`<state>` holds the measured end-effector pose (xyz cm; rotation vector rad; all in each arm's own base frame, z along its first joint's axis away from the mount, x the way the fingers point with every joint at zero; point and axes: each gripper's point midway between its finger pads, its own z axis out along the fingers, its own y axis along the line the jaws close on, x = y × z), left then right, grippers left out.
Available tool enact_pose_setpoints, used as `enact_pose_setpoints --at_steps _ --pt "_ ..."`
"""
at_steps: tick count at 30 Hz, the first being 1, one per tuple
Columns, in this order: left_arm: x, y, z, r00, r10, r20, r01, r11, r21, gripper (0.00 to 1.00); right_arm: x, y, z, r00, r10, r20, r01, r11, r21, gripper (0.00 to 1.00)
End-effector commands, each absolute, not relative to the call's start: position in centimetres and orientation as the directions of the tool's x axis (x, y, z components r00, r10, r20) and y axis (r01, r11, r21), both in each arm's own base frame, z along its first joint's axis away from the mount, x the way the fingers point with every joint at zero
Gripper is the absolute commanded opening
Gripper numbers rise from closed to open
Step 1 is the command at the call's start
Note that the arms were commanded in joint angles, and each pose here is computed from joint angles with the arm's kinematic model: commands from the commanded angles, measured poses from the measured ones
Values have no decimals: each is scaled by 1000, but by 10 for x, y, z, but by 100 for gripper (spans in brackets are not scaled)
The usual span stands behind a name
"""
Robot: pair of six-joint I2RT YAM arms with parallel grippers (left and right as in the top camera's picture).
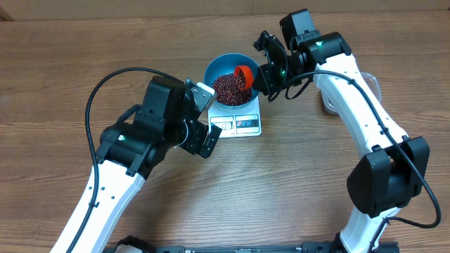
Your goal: Scoop item into bowl and weigh 150g on scale
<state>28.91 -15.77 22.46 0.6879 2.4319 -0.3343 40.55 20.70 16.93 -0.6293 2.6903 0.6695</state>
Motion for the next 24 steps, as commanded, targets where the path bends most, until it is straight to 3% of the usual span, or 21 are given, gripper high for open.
enact_pose_setpoints --at_steps 1,24 --pt "287 -158 223 -690 411 -595 560 825 -80 100 405 212 186 -808 -394 -438 -559 747 359 3" --pt "287 -158 223 -690 411 -596 560 825 -80 100 406 211 185 -826 -371 -424 -530 767 362 4"
